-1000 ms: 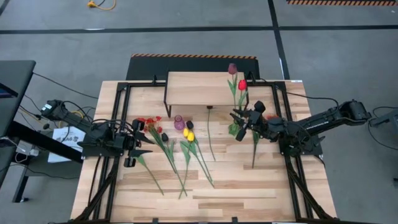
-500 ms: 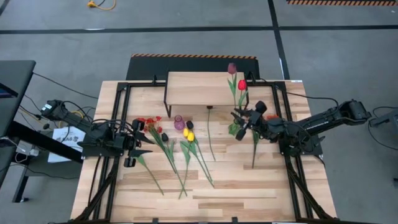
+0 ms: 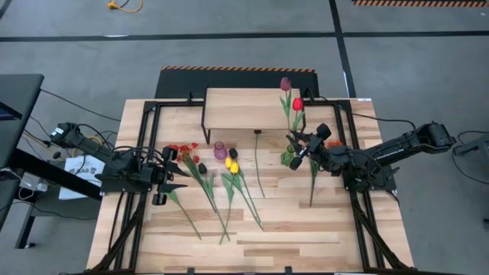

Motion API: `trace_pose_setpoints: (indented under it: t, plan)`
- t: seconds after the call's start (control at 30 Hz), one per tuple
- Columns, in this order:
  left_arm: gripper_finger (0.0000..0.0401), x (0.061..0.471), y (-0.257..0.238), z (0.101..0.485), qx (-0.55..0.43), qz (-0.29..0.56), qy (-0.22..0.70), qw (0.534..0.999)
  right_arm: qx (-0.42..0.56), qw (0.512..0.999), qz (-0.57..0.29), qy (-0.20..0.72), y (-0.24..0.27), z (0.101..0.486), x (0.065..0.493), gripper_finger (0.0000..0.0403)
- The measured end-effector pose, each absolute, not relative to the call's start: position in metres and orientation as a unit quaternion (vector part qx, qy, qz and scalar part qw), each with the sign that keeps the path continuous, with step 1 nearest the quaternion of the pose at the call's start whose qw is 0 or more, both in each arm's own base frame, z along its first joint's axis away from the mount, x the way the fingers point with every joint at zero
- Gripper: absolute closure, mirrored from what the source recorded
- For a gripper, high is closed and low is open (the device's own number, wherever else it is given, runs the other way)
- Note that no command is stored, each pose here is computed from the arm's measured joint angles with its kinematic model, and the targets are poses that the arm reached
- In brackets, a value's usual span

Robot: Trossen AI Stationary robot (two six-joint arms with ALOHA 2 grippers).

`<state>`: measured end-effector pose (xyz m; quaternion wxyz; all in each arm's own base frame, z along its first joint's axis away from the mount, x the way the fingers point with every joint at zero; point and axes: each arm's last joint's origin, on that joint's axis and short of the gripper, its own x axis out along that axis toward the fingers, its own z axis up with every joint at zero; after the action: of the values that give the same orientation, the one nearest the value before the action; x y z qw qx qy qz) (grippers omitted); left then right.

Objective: Pick and place flowers into a vace then onto a shelf
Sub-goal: Put the dark red tulip into the green vase

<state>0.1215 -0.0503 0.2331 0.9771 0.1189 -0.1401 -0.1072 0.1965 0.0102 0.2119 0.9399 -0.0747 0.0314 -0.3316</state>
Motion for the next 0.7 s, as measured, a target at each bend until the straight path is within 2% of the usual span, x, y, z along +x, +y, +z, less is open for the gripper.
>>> trace_pose_setpoints:
  t: [0.4,0.7]
  plan:
    - [0.0275,0.121,-0.05,0.233,0.119,-0.107,-0.14,0.977,-0.066,0.952,-0.299,0.025,0.023,0.212,0.196,0.0316]
    - [0.0275,0.121,-0.05,0.233,0.106,-0.109,-0.14,0.979,-0.067,0.981,-0.18,0.017,0.06,0.212,0.189,0.0316]
